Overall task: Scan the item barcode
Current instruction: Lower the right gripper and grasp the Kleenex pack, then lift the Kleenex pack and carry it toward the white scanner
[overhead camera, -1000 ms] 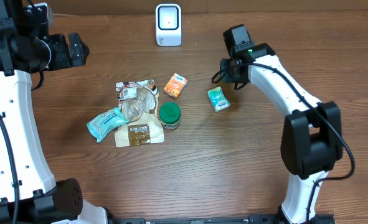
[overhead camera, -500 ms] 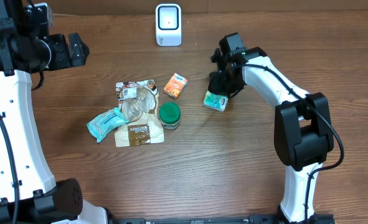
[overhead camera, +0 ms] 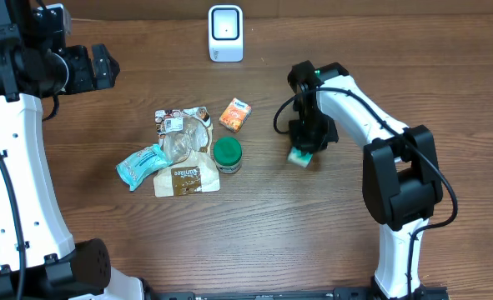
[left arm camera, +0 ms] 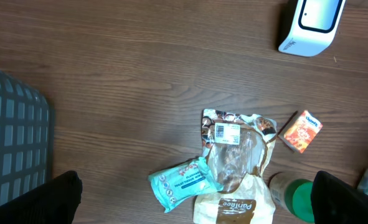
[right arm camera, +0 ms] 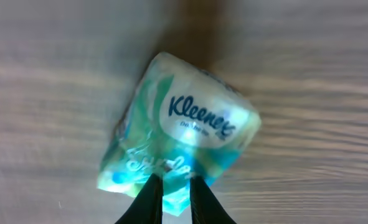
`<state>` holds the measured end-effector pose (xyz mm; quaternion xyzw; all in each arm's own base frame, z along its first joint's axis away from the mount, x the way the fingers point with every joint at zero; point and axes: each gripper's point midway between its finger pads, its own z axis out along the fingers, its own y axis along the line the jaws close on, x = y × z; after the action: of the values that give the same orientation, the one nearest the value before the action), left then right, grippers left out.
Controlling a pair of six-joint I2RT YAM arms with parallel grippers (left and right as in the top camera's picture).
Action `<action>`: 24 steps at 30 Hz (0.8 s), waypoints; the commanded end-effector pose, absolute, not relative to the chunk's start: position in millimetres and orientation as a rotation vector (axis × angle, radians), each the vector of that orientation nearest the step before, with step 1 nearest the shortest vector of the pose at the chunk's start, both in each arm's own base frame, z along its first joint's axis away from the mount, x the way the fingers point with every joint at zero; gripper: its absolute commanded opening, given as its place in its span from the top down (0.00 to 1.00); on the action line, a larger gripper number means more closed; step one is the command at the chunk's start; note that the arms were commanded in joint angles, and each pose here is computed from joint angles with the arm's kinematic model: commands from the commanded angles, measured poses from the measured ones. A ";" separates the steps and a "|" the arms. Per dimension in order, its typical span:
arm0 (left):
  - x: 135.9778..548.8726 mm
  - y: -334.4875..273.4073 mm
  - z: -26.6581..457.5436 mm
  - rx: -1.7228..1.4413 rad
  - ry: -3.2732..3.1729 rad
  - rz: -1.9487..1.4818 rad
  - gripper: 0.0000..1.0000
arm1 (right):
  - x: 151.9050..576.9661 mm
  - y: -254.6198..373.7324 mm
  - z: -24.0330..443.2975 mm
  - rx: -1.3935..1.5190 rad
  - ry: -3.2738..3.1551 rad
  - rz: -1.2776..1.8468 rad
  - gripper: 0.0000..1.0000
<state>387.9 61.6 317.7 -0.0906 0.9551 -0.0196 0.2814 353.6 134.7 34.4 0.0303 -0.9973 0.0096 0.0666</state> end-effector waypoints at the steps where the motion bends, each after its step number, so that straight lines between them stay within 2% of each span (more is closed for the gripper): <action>1: 388.4 59.4 324.3 -0.205 2.542 -0.051 0.00 | 376.8 119.2 87.3 -0.243 -3.176 0.103 0.86; 6: 388.4 59.4 324.3 -0.205 2.542 -0.051 0.00 | 364.9 94.3 68.3 -0.441 -3.118 0.234 0.86; 14: 388.4 59.4 324.3 -0.205 2.542 -0.051 0.00 | 360.0 99.7 14.8 -0.453 -3.141 0.141 0.86; 15: 388.4 59.4 324.3 -0.205 2.542 -0.051 0.00 | 362.0 103.7 12.2 -0.439 -3.151 0.103 0.86; 20: 388.3 59.4 324.3 -0.205 2.542 -0.051 0.00 | 386.7 160.4 15.2 0.009 -3.235 -0.383 0.84; 24: 388.4 59.4 324.3 -0.205 2.542 -0.051 0.00 | 401.1 169.2 21.0 0.062 -3.282 -0.468 0.82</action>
<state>387.8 61.5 317.7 -0.0906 0.9552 -0.0196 0.2812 398.9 154.4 11.2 -0.0259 -0.9915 -0.0994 -0.0793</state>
